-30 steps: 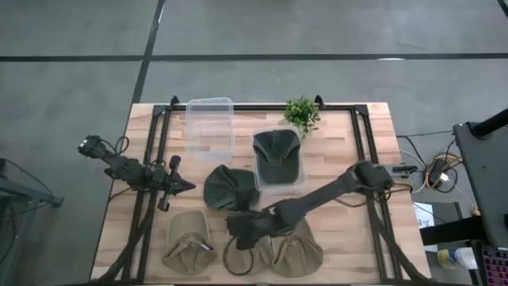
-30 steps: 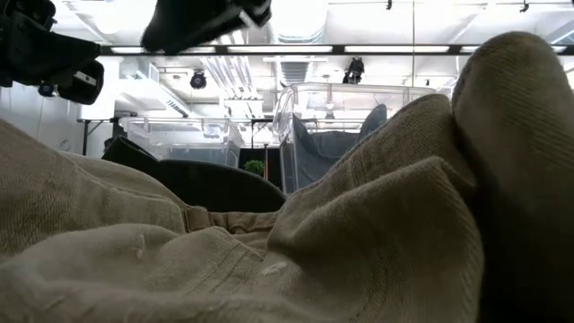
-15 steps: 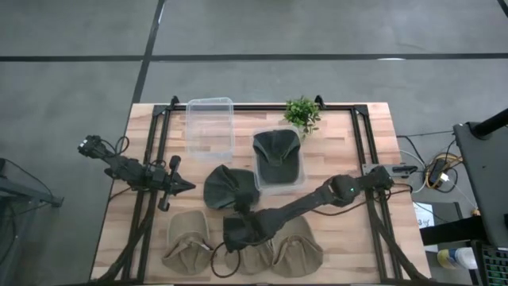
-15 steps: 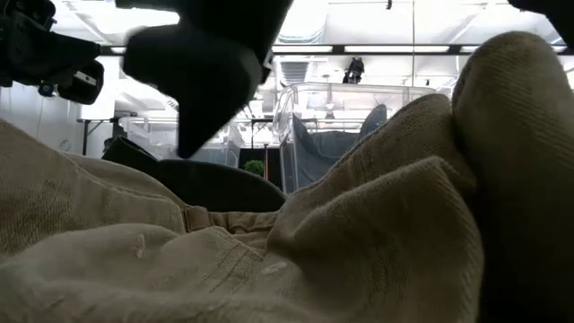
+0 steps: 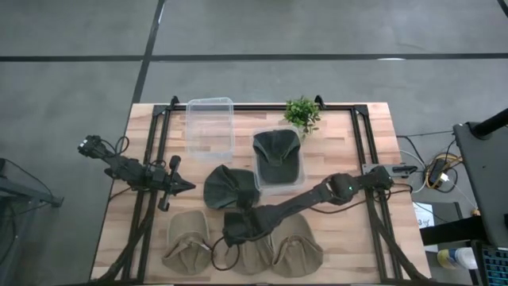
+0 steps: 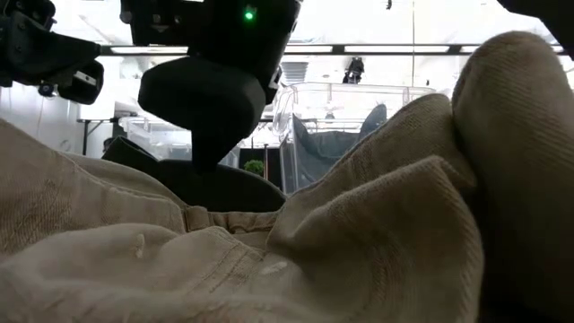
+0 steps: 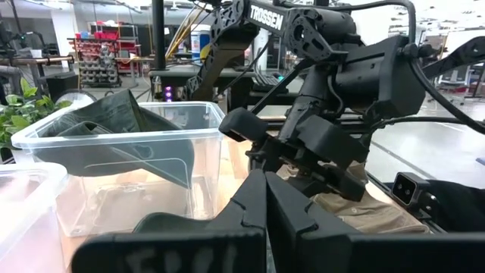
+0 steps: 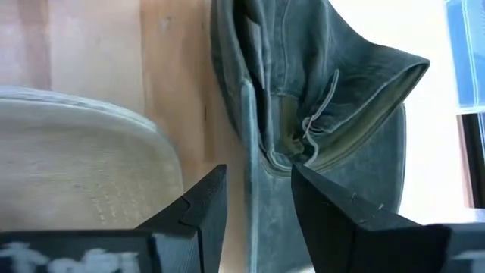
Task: Pick & Place hat
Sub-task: Put the dark gray cap into the right transparent bin
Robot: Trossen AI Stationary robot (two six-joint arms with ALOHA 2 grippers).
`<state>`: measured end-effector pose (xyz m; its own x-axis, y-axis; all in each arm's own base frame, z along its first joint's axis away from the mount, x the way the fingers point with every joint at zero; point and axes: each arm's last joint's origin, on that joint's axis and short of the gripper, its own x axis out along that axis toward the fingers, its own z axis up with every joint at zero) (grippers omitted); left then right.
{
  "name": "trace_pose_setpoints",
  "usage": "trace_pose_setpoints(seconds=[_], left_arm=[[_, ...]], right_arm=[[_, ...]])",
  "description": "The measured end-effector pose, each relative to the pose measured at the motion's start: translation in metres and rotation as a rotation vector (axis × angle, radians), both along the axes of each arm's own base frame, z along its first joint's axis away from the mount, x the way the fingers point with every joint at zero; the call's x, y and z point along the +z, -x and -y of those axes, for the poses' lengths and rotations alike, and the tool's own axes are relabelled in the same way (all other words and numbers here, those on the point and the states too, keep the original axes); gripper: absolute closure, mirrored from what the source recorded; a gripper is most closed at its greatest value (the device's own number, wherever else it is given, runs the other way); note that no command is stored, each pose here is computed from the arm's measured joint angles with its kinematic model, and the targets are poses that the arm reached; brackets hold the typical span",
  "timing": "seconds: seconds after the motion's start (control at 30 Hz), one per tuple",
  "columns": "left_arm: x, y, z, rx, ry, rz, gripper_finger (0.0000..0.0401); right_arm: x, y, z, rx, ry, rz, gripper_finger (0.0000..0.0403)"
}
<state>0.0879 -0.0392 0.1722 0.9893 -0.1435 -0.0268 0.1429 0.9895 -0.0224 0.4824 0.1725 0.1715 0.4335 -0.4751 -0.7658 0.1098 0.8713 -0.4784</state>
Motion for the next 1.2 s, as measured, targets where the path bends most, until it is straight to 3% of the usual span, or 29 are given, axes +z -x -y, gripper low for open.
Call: trace_pose_setpoints(seconds=[0.2,0.43,0.63,0.87,1.2], left_arm=[[0.0,0.0,0.0,0.0,0.0,0.0,0.0401],[0.0,0.0,0.0,0.0,0.0,0.0,0.0401],[0.0,0.0,0.0,0.0,0.0,0.0,0.0401],[0.0,0.0,0.0,0.0,0.0,0.0,0.0401],[0.0,0.0,0.0,0.0,0.0,0.0,0.0401]], right_arm=[[-0.004,-0.002,0.003,0.004,-0.063,-0.027,0.028],[-0.011,-0.002,0.007,-0.005,-0.055,-0.049,0.0312],[-0.011,-0.002,0.007,-0.028,-0.06,-0.034,0.0382],[-0.005,-0.004,0.009,-0.074,0.032,0.031,0.0388],[0.032,-0.003,0.007,-0.081,0.092,0.127,0.039]])
